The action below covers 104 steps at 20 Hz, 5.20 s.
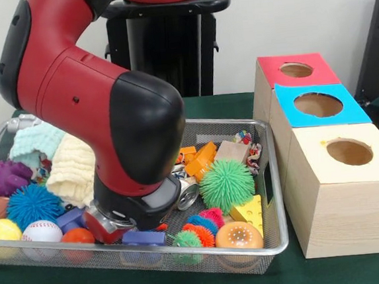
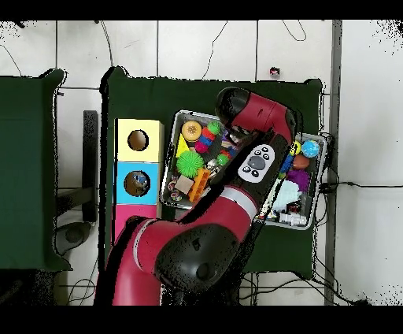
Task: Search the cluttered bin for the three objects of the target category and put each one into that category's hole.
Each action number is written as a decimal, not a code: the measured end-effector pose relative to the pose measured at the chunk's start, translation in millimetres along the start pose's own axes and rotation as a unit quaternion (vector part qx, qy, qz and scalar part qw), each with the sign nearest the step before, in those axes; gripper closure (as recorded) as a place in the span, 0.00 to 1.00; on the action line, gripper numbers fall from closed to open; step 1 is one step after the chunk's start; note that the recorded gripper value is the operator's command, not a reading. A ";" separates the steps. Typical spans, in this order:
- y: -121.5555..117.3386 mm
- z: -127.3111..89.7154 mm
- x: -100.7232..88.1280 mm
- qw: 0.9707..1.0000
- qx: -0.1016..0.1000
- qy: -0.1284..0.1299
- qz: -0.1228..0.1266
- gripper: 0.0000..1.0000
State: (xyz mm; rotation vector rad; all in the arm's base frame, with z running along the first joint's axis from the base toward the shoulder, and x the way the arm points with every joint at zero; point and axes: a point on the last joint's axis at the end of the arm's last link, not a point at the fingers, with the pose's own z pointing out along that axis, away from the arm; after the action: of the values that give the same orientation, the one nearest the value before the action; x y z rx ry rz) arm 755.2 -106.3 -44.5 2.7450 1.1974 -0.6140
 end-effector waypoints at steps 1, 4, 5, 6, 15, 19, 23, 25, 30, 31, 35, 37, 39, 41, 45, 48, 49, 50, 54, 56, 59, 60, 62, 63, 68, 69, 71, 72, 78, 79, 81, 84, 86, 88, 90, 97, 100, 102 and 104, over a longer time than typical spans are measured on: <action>-0.2 -0.5 0.3 1.000 0.001 0.000 0.000 0.00; -1.8 -1.0 1.1 1.000 0.006 0.001 -0.001 0.00; -2.4 -0.9 1.3 1.000 0.008 0.001 -0.001 0.00; -3.6 -0.5 1.6 1.000 0.012 0.001 -0.001 0.00; -19.8 -4.0 2.8 0.997 0.072 -0.008 -0.005 0.00; -27.1 -3.6 3.2 0.995 0.097 -0.011 -0.006 0.00; -31.3 -1.2 6.4 0.994 0.107 -0.006 -0.008 0.00; -33.1 0.6 7.7 0.994 0.111 -0.003 -0.008 0.00; -36.5 4.5 8.3 0.993 0.116 -0.002 -0.007 0.00; -36.8 4.7 8.5 0.993 0.117 -0.001 -0.007 0.00; -38.0 5.6 10.2 0.993 0.119 0.001 -0.008 0.00; -38.2 5.9 10.5 0.993 0.120 0.002 -0.008 0.00; -38.5 6.7 10.4 0.993 0.120 0.001 -0.009 0.00; -39.7 10.6 8.6 0.993 0.119 -0.007 -0.012 1.00; -40.7 14.0 6.8 0.993 0.118 -0.014 -0.016 1.00; -41.0 14.9 5.6 0.993 0.117 -0.018 -0.018 1.00; -41.0 14.8 5.3 0.993 0.116 -0.020 -0.019 1.00; -41.1 14.7 5.2 0.993 0.117 -0.021 -0.020 1.00; -42.3 14.7 3.4 0.992 0.119 -0.030 -0.024 1.00; -42.6 15.1 2.5 0.992 0.120 -0.032 -0.025 1.00; -42.2 14.2 -0.5 0.991 0.127 -0.038 -0.027 1.00; -42.0 13.8 -1.2 0.990 0.129 -0.039 -0.027 1.00; -40.2 11.5 -3.3 0.989 0.136 -0.042 -0.028 1.00; -39.0 10.2 -4.2 0.989 0.139 -0.043 -0.028 1.00; -23.6 -4.3 -13.0 0.985 0.164 -0.048 -0.032 1.00; -21.4 -6.4 -14.1 0.984 0.168 -0.048 -0.033 1.00; -11.4 -16.1 -19.5 0.981 0.182 -0.050 -0.034 1.00; -9.0 -18.4 -20.8 0.981 0.185 -0.051 -0.035 1.00; 12.5 -42.4 -28.5 0.979 0.195 -0.050 -0.041 1.00; 14.9 -45.2 -29.0 0.979 0.194 -0.049 -0.042 1.00; 21.1 -54.9 -28.2 0.979 0.192 -0.045 -0.046 1.00; 24.0 -64.1 -25.3 0.979 0.191 -0.040 -0.050 1.00; 26.2 -73.7 -21.6 0.979 0.191 -0.035 -0.054 1.00; 27.2 -82.2 -17.6 0.979 0.191 -0.030 -0.059 1.00; 26.7 -88.1 -13.6 0.979 0.191 -0.026 -0.062 1.00; 23.8 -111.2 3.7 0.981 0.180 -0.012 -0.075 1.00; 19.8 -113.2 8.7 0.981 0.179 -0.012 -0.078 1.00; 15.4 -112.7 12.4 0.981 0.177 -0.018 -0.081 1.00; 7.5 -110.1 17.9 0.981 0.174 -0.033 -0.085 1.00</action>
State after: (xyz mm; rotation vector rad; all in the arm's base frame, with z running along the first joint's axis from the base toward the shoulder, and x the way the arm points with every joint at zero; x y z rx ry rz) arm 807.6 -73.6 48.7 2.8848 1.4413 -1.0137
